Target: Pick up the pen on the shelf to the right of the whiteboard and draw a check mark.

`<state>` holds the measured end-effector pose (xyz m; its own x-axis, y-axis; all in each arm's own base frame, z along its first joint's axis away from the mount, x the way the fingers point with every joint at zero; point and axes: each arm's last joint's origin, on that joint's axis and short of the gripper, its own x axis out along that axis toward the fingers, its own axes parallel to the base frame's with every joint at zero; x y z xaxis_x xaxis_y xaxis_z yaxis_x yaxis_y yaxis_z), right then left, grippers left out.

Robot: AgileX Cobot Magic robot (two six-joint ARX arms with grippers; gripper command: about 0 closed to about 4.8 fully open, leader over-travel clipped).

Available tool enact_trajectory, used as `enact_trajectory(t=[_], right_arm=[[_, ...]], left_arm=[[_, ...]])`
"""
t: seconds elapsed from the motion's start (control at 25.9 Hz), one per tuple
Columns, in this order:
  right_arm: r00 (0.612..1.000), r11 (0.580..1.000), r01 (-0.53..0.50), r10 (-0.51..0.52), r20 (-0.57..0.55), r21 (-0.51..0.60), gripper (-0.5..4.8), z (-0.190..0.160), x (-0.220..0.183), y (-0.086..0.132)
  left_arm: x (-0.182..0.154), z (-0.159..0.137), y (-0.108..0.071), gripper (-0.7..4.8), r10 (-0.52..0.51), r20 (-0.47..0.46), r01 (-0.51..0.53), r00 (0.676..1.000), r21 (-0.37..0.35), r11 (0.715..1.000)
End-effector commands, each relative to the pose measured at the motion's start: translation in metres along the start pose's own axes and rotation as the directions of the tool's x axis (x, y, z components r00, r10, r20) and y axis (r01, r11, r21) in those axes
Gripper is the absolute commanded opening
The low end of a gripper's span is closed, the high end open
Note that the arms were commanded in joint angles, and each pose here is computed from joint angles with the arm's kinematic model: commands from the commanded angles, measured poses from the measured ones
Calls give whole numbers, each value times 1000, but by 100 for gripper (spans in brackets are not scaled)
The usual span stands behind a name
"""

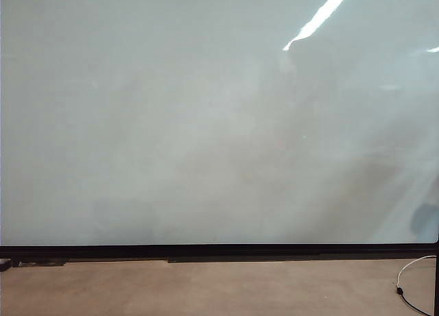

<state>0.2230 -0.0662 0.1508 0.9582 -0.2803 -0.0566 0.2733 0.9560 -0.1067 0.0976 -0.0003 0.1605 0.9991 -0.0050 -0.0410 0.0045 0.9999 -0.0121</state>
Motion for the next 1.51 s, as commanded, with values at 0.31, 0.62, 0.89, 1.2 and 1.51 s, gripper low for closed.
enact_trajectory(t=[0.31, 0.62, 0.89, 1.2, 1.51], right_arm=[[997, 997, -69, 70, 39, -17, 432, 5, 19, -16], [983, 985, -171, 171, 59, -15, 432, -2, 33, -26], [961, 967, -255, 254, 106, 0, 431, 0, 49, -34], [942, 947, -320, 315, 113, 25, 431, -4, 66, -39], [931, 937, -344, 334, 145, 56, 431, -18, 79, -39]], left_arm=[[0, 2, 0, -4, -1, 16, 1, 1000, 4, 1000], [0, 2, 0, -4, -1, 16, 1, 1000, 4, 1000], [0, 2, 0, -5, 0, 16, 0, 1000, 4, 1000], [0, 2, 0, -4, -1, 16, 1, 1000, 4, 1000], [0, 2, 0, -4, -1, 16, 1, 1000, 4, 1000]])
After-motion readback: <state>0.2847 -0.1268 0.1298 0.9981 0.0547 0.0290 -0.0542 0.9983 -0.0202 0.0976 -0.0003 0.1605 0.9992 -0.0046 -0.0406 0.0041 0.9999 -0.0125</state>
